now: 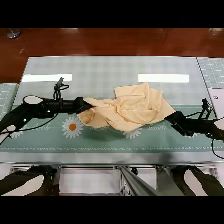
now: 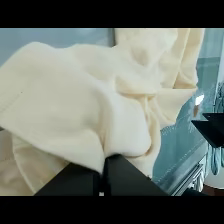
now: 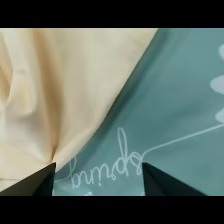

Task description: Fold the shirts.

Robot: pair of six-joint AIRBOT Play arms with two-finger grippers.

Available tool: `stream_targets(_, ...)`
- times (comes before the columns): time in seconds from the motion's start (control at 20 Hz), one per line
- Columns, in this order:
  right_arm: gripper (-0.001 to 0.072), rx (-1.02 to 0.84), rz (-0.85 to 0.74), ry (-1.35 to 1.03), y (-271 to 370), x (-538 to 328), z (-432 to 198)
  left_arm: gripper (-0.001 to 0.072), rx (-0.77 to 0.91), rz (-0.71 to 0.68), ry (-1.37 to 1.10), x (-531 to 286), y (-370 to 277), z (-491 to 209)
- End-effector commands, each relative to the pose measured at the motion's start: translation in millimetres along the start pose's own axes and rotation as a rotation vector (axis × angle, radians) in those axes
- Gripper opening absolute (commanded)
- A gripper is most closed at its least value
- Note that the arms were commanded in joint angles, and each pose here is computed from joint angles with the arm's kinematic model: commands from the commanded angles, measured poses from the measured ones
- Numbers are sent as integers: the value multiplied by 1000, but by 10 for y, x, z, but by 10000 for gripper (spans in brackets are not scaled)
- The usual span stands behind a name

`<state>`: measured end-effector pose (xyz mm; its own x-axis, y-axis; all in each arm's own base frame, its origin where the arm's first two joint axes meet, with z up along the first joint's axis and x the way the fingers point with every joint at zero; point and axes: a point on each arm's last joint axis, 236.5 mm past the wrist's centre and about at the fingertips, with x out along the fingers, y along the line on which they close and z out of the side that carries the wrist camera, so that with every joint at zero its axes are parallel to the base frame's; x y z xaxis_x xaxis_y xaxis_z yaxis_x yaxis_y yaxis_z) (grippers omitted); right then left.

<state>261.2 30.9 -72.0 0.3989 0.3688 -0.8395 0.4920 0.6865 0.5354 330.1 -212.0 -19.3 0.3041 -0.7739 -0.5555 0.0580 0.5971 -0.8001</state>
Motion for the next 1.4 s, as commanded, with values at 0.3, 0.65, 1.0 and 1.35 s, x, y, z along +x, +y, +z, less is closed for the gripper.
stream_targets(0.3,618,-2,23,174,392,629,261,20,74,-48,14,-62,-195,96)
stream_targets(0.65,31,-160,85,228,1147,787,492,19,103,-90,-10,-270,-349,290)
stream_targets(1.0,30,-631,350,-356,3280,-1643,1636,18,505,-148,-465,-1947,-1934,1726)
stream_targets(1.35,30,-986,473,-791,3783,-4161,554,18,875,260,-661,-3379,-2959,1507)
